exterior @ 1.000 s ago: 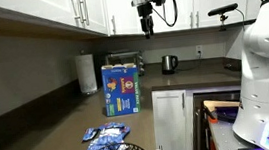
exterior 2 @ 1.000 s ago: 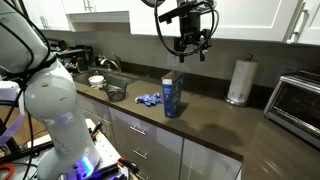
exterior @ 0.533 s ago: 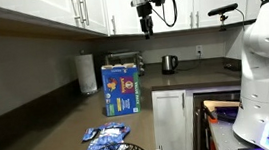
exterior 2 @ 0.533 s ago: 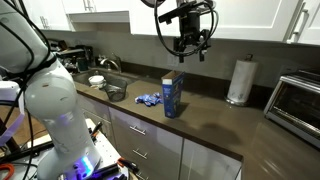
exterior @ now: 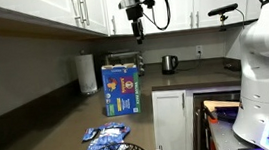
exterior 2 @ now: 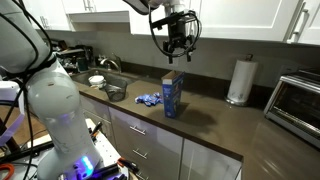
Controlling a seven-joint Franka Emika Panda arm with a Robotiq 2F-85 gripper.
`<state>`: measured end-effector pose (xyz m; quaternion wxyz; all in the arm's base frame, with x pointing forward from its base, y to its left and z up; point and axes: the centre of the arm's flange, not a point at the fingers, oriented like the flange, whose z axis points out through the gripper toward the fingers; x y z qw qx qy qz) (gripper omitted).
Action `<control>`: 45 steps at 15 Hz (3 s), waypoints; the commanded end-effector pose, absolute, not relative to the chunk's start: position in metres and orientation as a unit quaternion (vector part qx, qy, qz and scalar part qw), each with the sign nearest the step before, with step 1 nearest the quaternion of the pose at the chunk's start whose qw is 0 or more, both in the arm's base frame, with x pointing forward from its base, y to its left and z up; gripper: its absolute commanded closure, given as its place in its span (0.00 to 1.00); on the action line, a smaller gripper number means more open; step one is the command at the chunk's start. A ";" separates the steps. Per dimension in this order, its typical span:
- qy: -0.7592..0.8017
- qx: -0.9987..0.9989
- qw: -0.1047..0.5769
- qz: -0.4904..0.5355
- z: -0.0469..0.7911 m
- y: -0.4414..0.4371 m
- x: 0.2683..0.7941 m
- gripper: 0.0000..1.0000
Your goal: Put a packet on the counter into the box
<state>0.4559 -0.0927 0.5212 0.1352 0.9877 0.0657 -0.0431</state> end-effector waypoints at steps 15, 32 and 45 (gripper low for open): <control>0.242 0.966 0.095 0.002 0.488 0.044 0.492 0.00; 0.336 0.941 -0.034 0.034 0.382 0.158 0.439 0.00; 0.322 0.944 -0.053 0.040 0.271 0.162 0.506 0.00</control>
